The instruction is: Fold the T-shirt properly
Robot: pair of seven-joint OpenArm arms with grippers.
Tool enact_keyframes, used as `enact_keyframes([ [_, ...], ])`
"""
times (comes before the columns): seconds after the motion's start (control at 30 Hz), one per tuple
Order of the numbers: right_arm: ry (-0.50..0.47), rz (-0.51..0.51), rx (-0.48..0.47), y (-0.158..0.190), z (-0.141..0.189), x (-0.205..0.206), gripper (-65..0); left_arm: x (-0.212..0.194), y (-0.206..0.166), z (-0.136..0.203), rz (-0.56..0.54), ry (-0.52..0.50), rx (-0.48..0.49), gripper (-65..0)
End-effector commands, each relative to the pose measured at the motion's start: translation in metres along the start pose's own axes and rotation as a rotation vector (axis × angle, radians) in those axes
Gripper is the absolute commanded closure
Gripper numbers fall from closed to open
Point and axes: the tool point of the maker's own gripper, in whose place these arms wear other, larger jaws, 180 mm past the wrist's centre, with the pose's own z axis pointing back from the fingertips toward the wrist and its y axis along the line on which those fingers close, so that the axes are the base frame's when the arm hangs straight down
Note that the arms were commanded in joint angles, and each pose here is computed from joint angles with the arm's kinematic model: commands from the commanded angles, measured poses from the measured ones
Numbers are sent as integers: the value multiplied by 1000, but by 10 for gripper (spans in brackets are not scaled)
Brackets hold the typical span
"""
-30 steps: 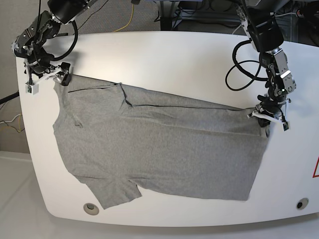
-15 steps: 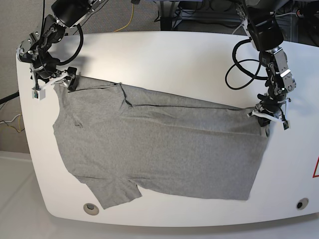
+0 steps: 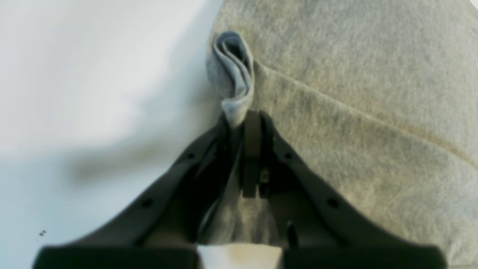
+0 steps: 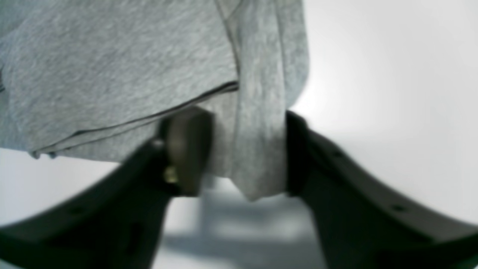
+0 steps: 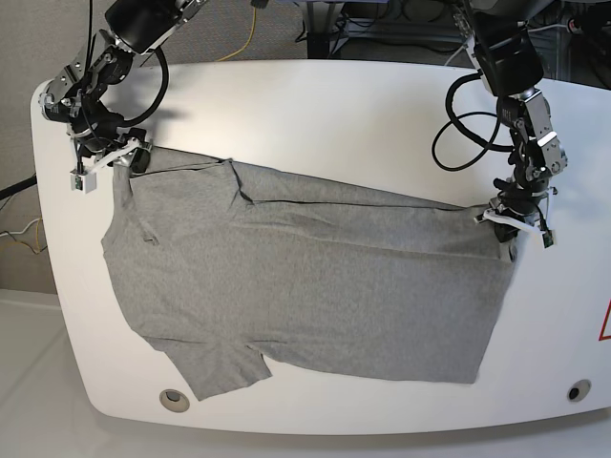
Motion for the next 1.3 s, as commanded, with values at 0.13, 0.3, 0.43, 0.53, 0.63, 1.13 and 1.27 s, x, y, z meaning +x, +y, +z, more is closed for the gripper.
enact_keyframes([
  [0.13,-46,23,-10,-5,6,16,-58,-3,6,1,-20,36,22,-10],
  [0.3,-47,33,-17,-8,8,19,-42,-4,6,1,-21,38,21,-10],
  [0.43,-36,51,-6,-3,5,18,-33,-5,5,1,-20,40,20,-10],
  [0.53,-35,55,-5,-3,5,18,-11,-13,8,3,-21,54,27,-10],
  [0.63,-33,59,-2,-2,4,18,0,-15,9,4,-22,58,28,-10],
  [1.13,-35,66,-10,-5,6,20,0,-51,23,15,30,110,61,-10],
  [1.27,-35,68,-12,-6,7,21,0,-60,27,19,30,127,70,-10],
])
